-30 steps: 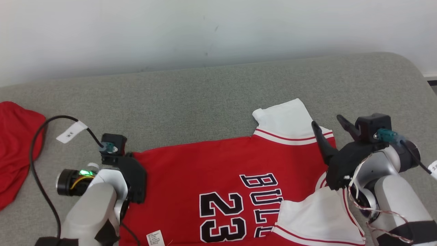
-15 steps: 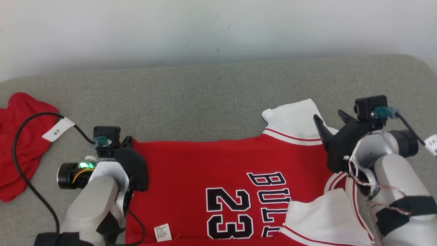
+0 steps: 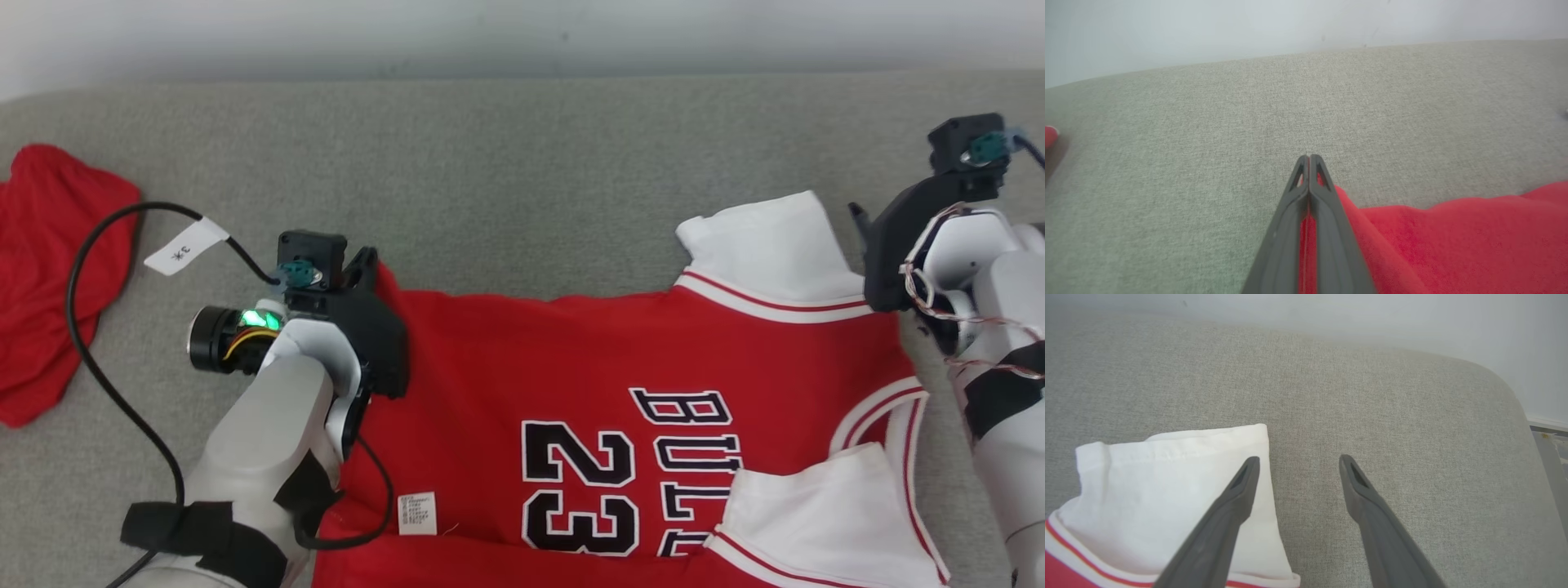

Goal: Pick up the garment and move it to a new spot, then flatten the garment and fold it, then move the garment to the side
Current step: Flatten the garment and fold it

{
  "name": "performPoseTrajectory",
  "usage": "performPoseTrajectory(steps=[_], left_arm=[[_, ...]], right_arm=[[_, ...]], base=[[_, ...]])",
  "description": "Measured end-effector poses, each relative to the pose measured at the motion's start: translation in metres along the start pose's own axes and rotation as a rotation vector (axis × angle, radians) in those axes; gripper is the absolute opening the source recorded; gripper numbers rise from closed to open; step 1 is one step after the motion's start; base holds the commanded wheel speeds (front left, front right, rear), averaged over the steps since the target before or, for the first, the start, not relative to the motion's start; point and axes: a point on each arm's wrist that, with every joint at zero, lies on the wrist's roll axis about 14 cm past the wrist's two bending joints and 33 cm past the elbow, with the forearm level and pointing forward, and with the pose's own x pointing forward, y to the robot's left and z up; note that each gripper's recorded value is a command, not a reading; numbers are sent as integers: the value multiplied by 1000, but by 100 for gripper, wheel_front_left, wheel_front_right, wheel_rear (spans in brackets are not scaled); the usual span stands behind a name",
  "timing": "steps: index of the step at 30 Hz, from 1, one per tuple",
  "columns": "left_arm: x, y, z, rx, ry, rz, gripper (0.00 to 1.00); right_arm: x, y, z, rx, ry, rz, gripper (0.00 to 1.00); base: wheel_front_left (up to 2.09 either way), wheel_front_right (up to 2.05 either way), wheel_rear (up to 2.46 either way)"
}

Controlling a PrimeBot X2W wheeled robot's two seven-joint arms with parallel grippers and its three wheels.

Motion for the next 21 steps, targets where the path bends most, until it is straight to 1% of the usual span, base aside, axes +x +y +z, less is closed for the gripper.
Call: performPoseTrajectory(steps=[5, 8, 12, 13, 14, 15, 16, 17, 19, 21], left_arm=[[9, 4, 0, 0, -11, -4, 0], [14, 9, -7, -3, 1, 5, 0], [15, 17, -21, -9, 29, 21, 0], [15, 19, -23, -12, 34, 26, 0], [15, 21, -25, -13, 38, 29, 0], [15, 22, -26, -13, 41, 33, 0], [14, 24, -27, -16, 43, 37, 0], [13, 26, -29, -17, 46, 41, 0], [12, 27, -28, -15, 45, 43, 0], [10, 27, -26, -16, 41, 45, 0]], right_arm=[[25, 2, -4, 4, 42, 4, 100], [40, 10, -5, 0, 56, 21, 100], [57, 25, -17, 4, 105, 55, 100], [60, 29, -20, 8, 116, 64, 92], [62, 32, -22, 9, 126, 70, 60], [64, 34, -22, 8, 133, 76, 45], [66, 37, -22, 11, 138, 82, 27], [68, 41, -24, 7, 148, 90, 0], [67, 43, -23, 0, 146, 95, 0], [65, 38, -17, -2, 113, 85, 0]], base=[[0, 0, 0], [0, 0, 0], [0, 0, 0], [0, 0, 0], [0, 0, 0], [0, 0, 0], [0, 0, 0], [0, 0, 0], [0, 0, 0], [0, 0, 0]])
